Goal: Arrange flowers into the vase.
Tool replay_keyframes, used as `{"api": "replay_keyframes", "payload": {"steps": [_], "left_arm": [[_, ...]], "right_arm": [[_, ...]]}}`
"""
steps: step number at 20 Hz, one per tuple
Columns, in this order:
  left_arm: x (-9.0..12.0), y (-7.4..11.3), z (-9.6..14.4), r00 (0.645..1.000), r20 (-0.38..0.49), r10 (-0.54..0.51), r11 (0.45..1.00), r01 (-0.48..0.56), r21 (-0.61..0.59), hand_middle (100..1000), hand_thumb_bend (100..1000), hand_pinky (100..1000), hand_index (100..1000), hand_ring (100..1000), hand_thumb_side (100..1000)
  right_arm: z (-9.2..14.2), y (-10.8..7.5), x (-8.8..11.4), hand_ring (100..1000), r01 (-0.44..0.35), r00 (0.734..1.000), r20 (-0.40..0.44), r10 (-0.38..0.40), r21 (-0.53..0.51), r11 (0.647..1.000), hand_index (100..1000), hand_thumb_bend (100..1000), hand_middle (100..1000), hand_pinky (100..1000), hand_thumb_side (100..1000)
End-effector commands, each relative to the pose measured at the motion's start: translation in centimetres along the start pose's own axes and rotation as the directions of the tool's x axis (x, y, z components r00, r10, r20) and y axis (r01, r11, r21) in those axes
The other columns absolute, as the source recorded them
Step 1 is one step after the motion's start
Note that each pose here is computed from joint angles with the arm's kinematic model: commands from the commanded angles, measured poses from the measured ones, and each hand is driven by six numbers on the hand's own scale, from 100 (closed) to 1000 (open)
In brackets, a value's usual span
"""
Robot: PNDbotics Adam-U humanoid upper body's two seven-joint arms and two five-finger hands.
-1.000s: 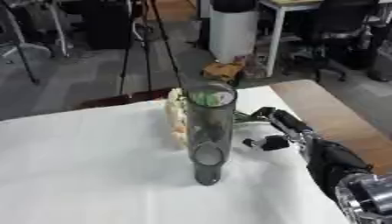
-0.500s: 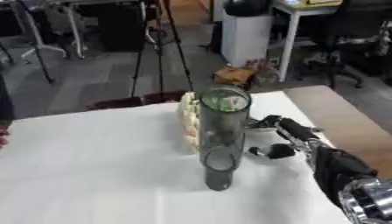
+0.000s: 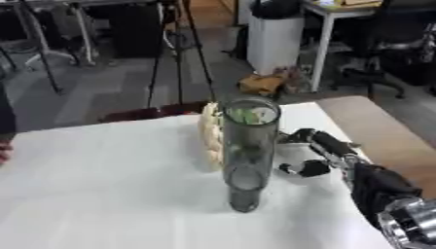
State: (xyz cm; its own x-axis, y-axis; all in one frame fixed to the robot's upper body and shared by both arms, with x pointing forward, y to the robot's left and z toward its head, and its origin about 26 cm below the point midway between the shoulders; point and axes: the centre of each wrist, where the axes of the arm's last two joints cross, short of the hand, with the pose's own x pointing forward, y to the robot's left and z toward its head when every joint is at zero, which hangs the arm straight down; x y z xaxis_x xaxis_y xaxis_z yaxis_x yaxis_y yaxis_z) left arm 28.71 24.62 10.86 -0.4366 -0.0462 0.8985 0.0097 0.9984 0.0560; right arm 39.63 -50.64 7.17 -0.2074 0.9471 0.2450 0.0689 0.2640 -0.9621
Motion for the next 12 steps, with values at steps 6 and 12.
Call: {"api": "replay_keyframes", "payload": {"steps": [6, 12], "left_arm": [[0.46, 0.62, -0.06, 1.0, 0.021, -0.022, 1.0, 0.022, 0.011, 533, 706, 564, 925, 477, 798], [0.74, 0.7, -0.28, 0.999, 0.037, -0.026, 1.0, 0.025, 0.016, 533, 706, 565, 924, 477, 795]], "right_arm": [[-0.18, -3.83, -0.96, 844, -0.009, 0.999, 0.044, 0.014, -0.125, 0.992, 833, 591, 775, 832, 506], [0.62, -4.07, -1.58, 850, -0.023, 0.999, 0.023, 0.026, -0.12, 0.993, 834, 589, 779, 833, 512]]}}
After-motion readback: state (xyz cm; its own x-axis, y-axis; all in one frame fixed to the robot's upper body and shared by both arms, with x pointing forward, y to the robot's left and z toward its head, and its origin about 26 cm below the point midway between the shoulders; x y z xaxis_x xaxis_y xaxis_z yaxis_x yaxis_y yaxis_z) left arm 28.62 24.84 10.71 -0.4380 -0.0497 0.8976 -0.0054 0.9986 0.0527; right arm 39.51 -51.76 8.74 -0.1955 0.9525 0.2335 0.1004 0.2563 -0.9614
